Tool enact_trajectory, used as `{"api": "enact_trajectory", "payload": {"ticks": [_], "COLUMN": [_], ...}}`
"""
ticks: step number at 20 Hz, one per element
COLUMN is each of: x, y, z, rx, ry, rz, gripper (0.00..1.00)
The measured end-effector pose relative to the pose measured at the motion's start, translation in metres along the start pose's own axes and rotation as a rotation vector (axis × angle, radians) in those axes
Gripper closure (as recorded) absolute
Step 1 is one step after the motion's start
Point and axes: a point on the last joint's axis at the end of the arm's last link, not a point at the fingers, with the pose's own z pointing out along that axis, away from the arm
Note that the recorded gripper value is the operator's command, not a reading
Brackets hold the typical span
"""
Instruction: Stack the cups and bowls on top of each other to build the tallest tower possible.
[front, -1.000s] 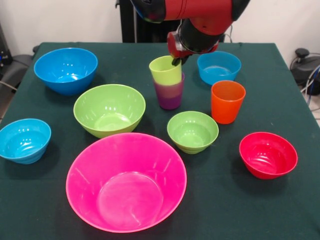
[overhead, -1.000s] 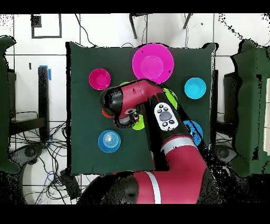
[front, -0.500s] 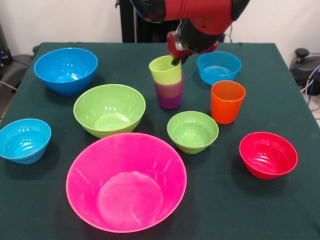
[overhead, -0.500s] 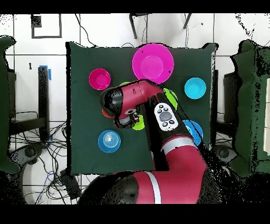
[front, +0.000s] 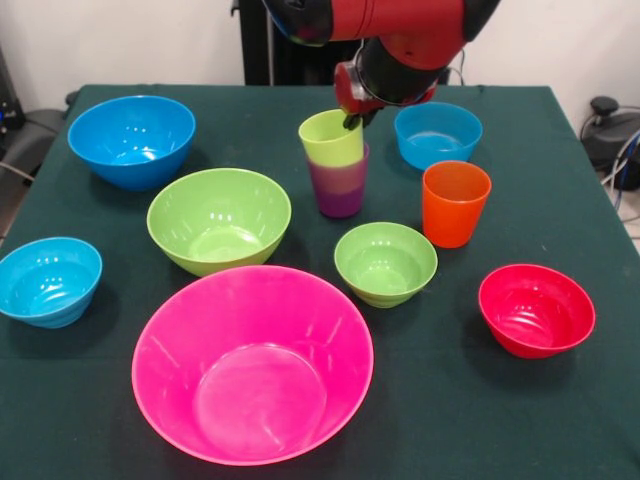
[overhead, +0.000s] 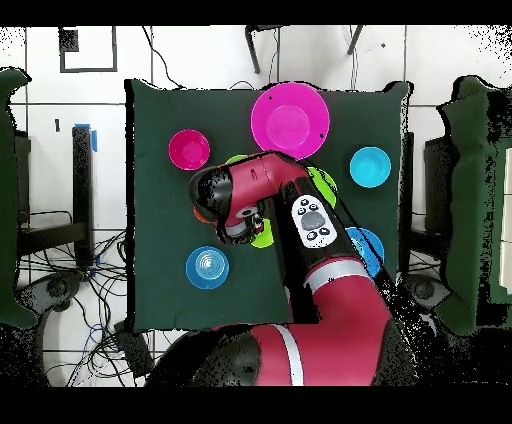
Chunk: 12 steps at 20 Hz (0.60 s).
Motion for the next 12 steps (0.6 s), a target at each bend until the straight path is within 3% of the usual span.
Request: {"api": "enact_trajectory", "payload": {"ticks": [12], "x": [0.0031], "y": [0.0084], "z": [0.0031], "rx": [0.006], "ry": [0.012], "rz": [-0.014], "gripper": [1.00]}}
